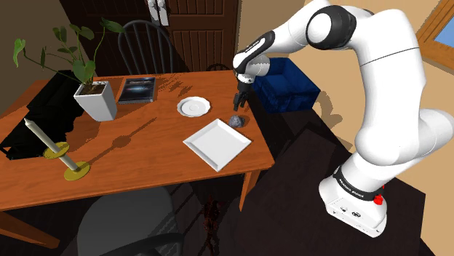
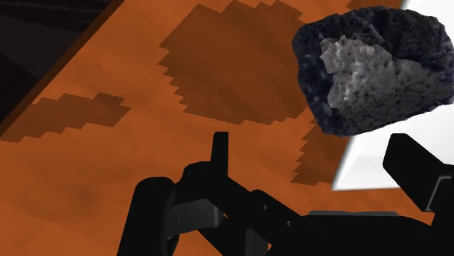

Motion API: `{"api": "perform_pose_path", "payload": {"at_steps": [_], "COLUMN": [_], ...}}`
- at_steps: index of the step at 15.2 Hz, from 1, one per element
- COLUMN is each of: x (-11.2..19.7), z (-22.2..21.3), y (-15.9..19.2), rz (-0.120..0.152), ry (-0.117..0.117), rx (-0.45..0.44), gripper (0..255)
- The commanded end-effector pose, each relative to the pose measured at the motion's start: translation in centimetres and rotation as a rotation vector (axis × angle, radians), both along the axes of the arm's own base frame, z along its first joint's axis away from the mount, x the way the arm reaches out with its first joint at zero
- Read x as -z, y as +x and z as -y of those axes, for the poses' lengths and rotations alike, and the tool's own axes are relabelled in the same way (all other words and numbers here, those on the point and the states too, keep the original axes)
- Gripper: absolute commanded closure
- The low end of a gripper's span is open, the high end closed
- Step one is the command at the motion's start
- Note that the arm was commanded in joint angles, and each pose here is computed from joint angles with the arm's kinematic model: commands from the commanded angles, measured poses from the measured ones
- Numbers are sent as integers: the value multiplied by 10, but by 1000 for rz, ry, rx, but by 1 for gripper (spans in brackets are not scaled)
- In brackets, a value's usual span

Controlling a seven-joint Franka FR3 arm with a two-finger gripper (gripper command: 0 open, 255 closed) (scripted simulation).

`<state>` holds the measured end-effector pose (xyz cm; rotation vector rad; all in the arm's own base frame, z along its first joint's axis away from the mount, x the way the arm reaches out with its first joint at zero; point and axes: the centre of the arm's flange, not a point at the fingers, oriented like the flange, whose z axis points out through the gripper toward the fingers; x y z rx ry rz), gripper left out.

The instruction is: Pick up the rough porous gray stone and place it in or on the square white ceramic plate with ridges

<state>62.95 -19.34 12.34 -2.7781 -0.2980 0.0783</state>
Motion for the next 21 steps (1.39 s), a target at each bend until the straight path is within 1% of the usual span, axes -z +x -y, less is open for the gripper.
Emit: {"api": "perform_pose_path", "payload": {"at_steps": [1,2,3,12,13,16,17,21], "x": [0,0,0,0,0,-6,-7,14], "z": [0,0,0,0,0,-39,-42,-45], "y": [0,0,0,0,0,-24,-25,-29], "rz": [0,0,0,0,0,-168,-178,-178], "ry": [0,0,0,0,0,-216,-229,-229], "rx": [0,0,0,0,0,321,339,339], "gripper": [0,0,255,255,0,0,0,0]}}
